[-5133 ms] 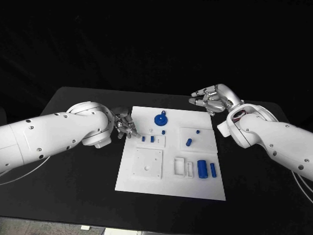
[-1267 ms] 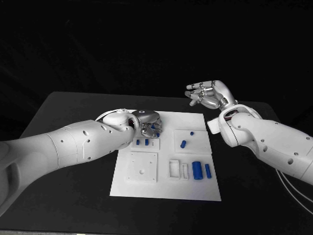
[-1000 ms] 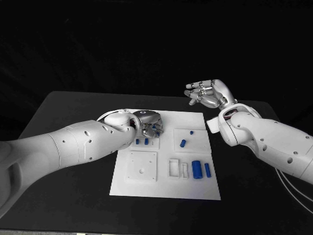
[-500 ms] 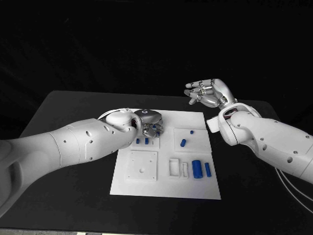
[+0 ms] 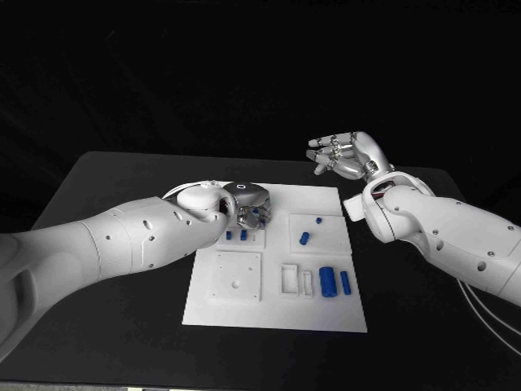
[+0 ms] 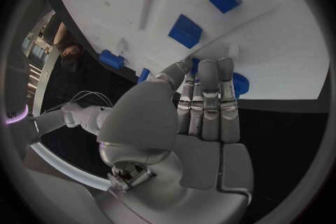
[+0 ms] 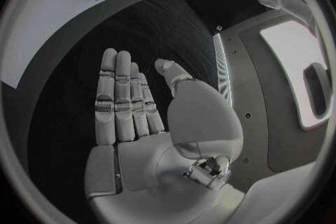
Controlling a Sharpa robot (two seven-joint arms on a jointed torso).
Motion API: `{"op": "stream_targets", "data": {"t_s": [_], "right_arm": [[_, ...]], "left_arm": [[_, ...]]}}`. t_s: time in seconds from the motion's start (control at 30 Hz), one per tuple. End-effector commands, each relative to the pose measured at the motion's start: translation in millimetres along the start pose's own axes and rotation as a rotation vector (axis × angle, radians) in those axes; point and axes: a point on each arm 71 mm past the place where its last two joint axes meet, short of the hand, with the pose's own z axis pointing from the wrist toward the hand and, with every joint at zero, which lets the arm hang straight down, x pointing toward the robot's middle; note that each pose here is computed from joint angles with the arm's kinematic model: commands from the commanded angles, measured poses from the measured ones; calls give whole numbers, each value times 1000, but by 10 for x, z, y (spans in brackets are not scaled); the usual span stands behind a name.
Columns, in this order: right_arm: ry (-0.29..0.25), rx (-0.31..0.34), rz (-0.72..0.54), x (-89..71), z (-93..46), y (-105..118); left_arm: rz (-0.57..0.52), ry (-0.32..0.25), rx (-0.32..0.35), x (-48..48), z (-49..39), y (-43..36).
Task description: Assemble the parts on the task board
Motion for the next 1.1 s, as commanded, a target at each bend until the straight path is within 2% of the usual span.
{"op": "stream_targets", "data": {"t_s": [0.03, 0.73, 0.9, 1.1], "right_arm": [[9, -11, 4, 13, 1, 12], [8, -14, 4, 13, 0, 16], [8, -14, 4, 10, -1, 16], [7, -14, 3, 8, -1, 16]], "left_arm": [[24, 59, -37, 146, -36, 66], [8, -48, -22, 77, -116, 89], [-11, -64, -21, 41, -150, 96], [-33, -99, -18, -63, -174, 104]]}}
